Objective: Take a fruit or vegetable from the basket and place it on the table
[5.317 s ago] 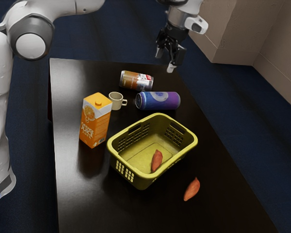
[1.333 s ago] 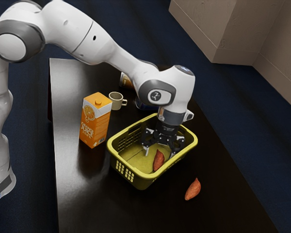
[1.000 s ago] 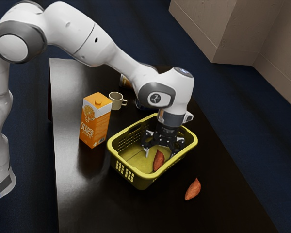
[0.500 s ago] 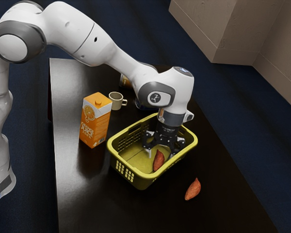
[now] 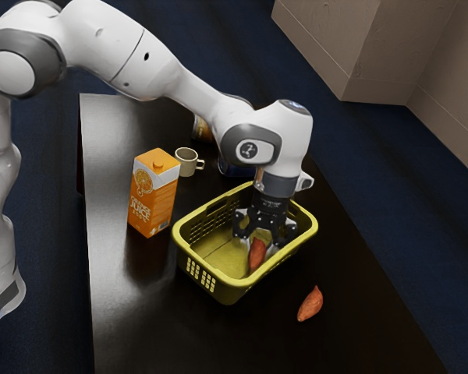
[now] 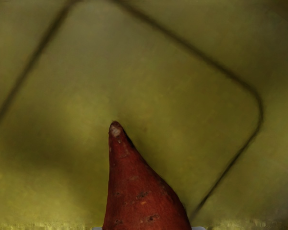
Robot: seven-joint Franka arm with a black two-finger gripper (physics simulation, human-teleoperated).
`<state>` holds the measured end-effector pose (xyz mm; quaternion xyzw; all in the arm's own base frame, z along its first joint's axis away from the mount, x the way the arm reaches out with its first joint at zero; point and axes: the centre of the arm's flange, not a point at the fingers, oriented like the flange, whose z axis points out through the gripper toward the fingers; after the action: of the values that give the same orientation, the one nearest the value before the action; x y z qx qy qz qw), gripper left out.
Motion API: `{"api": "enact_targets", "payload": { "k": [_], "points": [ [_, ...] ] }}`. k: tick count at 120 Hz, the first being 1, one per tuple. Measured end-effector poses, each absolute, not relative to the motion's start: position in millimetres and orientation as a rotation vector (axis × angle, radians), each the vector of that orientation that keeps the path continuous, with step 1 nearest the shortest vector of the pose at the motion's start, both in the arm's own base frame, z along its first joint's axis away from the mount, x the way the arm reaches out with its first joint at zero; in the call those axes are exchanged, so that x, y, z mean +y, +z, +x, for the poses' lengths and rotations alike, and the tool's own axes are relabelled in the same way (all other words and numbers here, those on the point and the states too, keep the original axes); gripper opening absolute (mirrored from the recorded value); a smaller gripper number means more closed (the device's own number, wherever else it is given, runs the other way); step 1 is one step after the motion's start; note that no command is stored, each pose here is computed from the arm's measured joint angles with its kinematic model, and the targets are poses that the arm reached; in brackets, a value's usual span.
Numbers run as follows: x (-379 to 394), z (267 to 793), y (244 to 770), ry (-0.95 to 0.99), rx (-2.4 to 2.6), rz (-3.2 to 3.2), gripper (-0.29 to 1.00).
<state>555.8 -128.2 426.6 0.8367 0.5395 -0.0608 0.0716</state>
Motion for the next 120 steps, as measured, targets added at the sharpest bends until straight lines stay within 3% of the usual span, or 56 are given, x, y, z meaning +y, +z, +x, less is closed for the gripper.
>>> {"api": "enact_targets", "payload": {
  "k": [38,55,100,120],
  "points": [
    [-152,524,555,-0.03,1.433,2.523,0.16],
    [-237,490,556,-0.071,1.212,2.661,0.16],
    [-337,462,542,-0.105,0.957,2.811,0.16],
    [-375,433,544,-0.114,0.836,2.854,0.52]
  ]
}}
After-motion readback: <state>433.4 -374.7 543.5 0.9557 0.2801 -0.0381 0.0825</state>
